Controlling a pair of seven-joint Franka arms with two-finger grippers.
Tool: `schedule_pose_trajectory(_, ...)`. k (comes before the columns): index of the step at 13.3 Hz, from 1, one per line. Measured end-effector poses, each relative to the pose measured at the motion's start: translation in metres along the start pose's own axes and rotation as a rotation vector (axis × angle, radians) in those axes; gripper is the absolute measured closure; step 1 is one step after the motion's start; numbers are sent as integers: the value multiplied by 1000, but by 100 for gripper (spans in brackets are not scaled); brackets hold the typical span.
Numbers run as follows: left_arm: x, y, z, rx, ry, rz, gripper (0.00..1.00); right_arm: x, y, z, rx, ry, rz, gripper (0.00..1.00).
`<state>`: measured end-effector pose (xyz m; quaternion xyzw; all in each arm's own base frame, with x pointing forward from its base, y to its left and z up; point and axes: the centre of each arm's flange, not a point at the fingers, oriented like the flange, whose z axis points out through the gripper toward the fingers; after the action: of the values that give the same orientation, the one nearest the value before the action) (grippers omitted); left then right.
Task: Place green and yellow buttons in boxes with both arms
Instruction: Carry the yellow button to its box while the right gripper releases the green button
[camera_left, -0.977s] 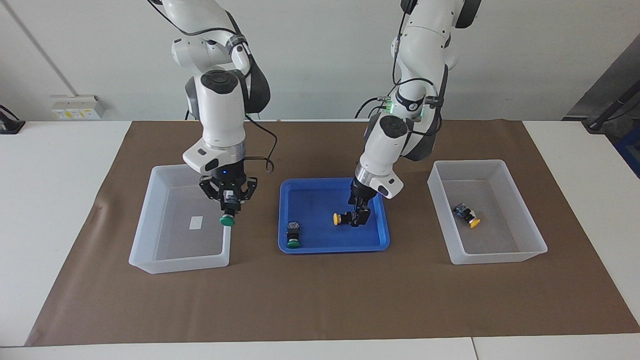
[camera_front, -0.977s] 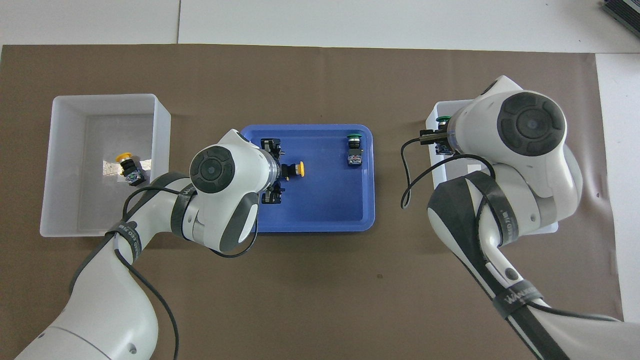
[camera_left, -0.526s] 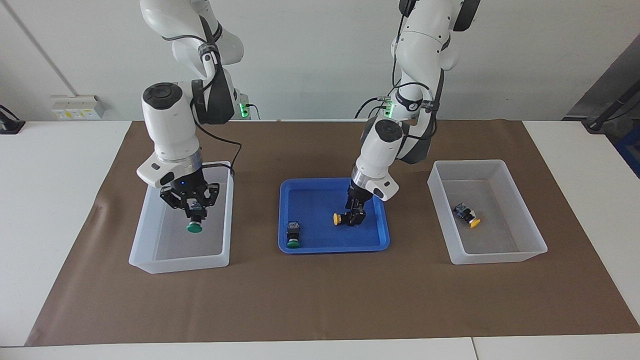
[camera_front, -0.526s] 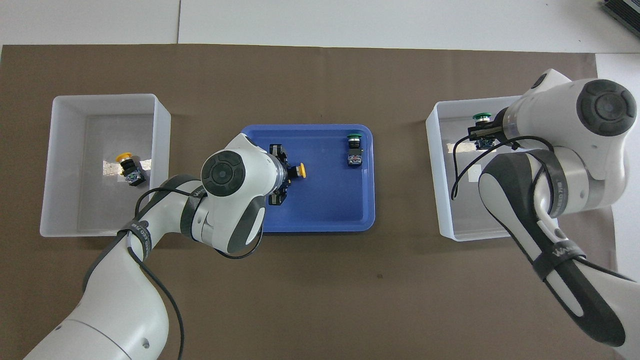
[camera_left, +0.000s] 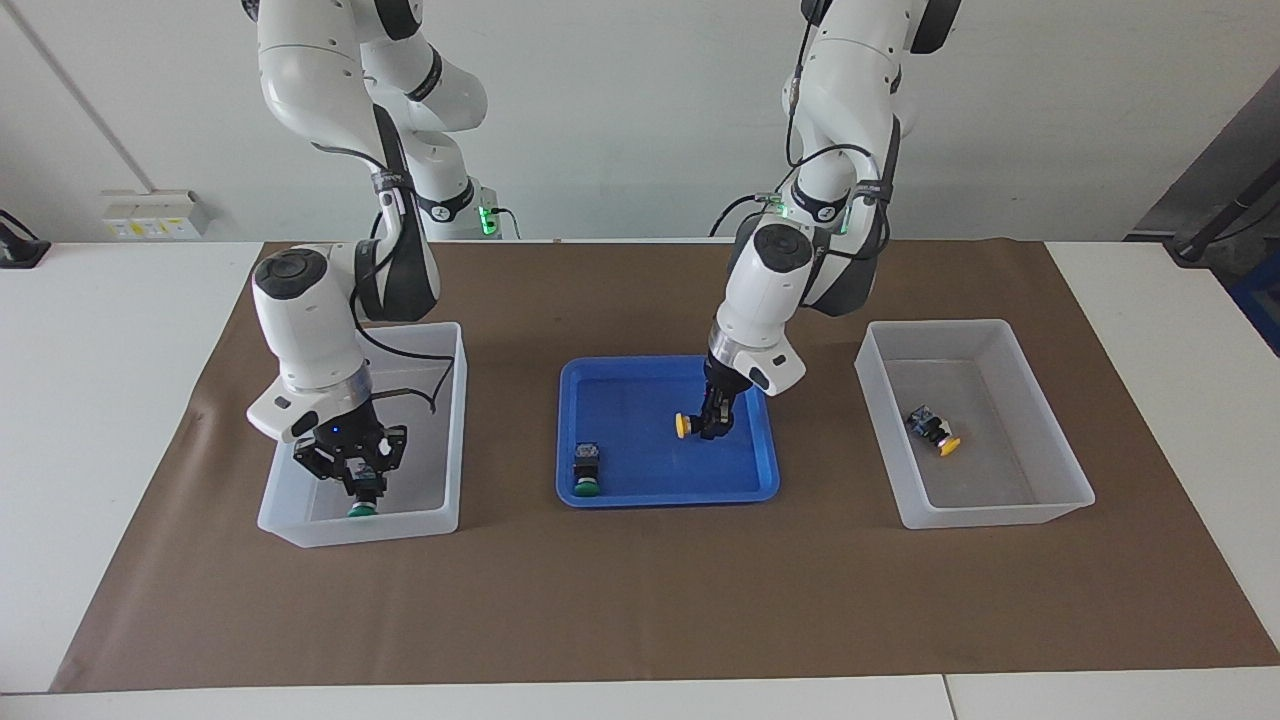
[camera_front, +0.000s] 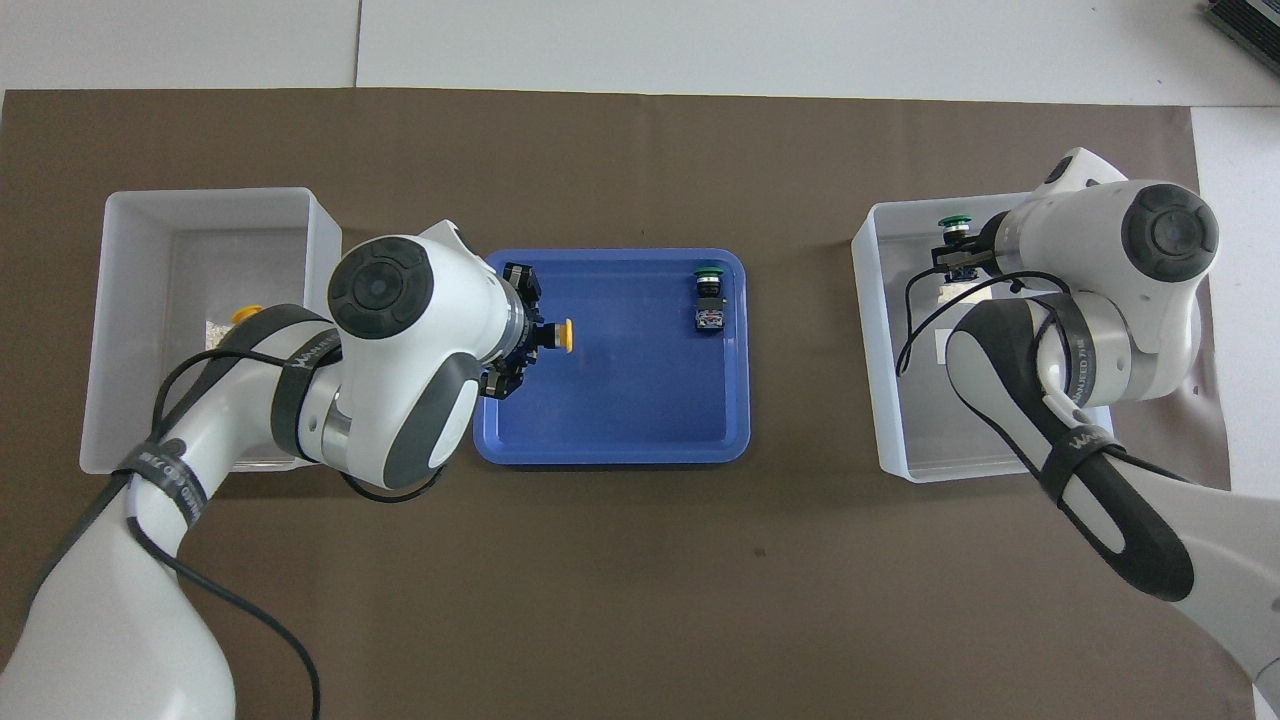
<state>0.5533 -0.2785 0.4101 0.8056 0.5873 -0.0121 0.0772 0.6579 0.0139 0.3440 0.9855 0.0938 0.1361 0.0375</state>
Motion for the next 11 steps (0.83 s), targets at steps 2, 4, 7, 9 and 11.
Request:
schedule_pose_trajectory(2,55,-7,-46,15,14,60,55,1,1,6,1,15,1,60)
schedule_pose_trajectory(4,111,-10,-59,17,23,98,55,0,4,10,0,22,7,60)
schedule_pose_trajectory(7,186,-18,-59,22,17,161,55,2,6,9,-1,28,9,31)
schedule_pose_trajectory(9,228,-28,-61,20,10,209,55,5,6,5,-3,35,9,15)
schedule_pose_trajectory(11,261,-39,-62,23,9,271,55,11,1,-10,-3,40,0,13)
